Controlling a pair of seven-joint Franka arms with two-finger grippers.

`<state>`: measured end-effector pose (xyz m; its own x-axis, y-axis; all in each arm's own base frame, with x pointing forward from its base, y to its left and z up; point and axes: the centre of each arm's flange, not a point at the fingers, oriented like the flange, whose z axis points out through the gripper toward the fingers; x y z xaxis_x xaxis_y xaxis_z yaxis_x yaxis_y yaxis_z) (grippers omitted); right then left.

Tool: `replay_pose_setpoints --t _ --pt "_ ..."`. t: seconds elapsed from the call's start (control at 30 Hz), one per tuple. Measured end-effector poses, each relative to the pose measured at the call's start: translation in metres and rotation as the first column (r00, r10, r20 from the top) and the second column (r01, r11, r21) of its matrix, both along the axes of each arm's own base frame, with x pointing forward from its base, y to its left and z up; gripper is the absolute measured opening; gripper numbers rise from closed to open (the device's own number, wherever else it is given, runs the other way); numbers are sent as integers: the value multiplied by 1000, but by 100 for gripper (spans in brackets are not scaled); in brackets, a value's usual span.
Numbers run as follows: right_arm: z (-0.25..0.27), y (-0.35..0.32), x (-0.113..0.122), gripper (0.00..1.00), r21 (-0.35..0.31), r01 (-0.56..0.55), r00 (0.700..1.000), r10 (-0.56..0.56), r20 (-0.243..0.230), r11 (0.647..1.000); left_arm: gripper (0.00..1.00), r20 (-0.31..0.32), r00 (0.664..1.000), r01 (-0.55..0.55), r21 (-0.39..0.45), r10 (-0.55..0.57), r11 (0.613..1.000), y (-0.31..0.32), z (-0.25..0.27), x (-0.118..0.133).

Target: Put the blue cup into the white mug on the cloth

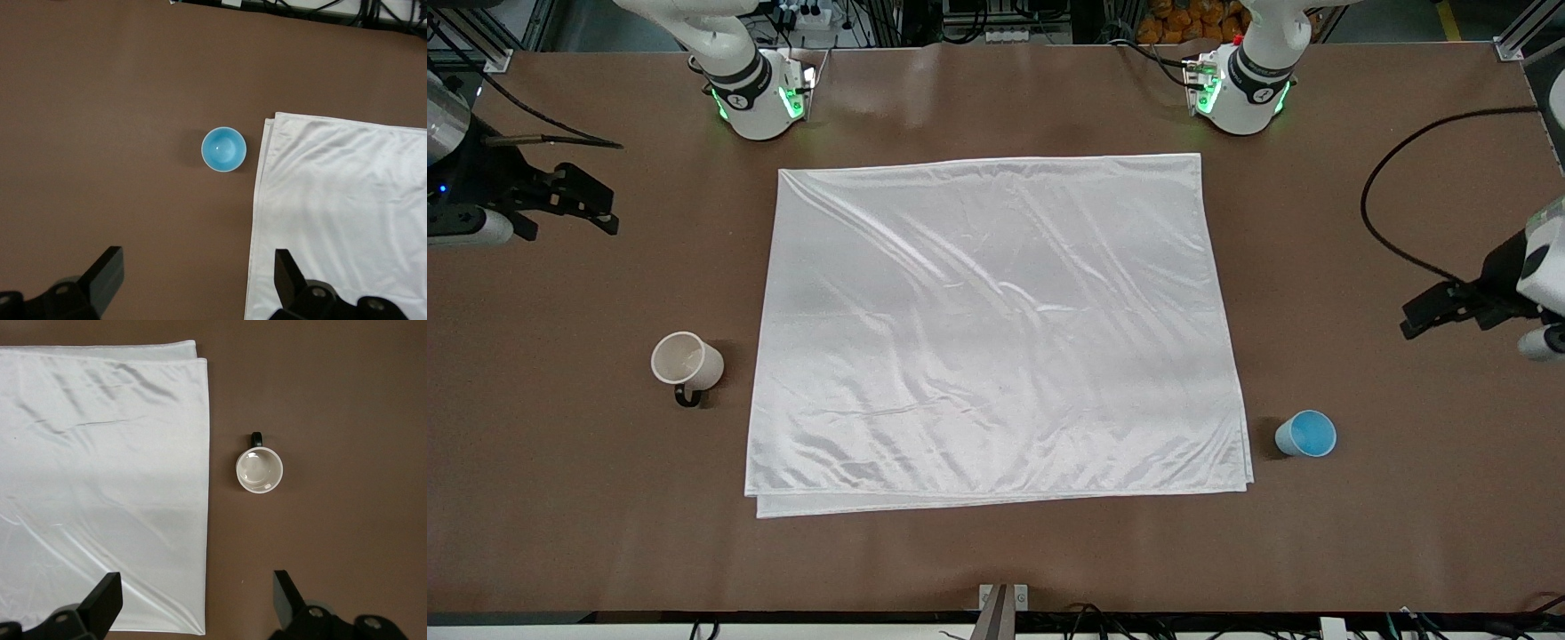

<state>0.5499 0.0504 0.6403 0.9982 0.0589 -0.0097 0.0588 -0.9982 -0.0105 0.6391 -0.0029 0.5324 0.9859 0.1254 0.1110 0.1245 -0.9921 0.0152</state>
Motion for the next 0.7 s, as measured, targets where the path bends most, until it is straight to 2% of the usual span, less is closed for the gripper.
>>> replay_pose_setpoints --t 0.23,0.43,0.7 --pt "-29 -4 10 100 -1 7 998 -7 -56 1000 100 -33 999 0 9 0 1000 10 -85 33" --pt "-61 -17 25 100 0 28 994 -28 -109 1000 100 -66 998 13 17 -12 1000 11 -157 50" --pt "-95 -38 44 100 6 61 988 -60 -142 998 100 -68 998 -7 10 8 1000 31 -245 64"
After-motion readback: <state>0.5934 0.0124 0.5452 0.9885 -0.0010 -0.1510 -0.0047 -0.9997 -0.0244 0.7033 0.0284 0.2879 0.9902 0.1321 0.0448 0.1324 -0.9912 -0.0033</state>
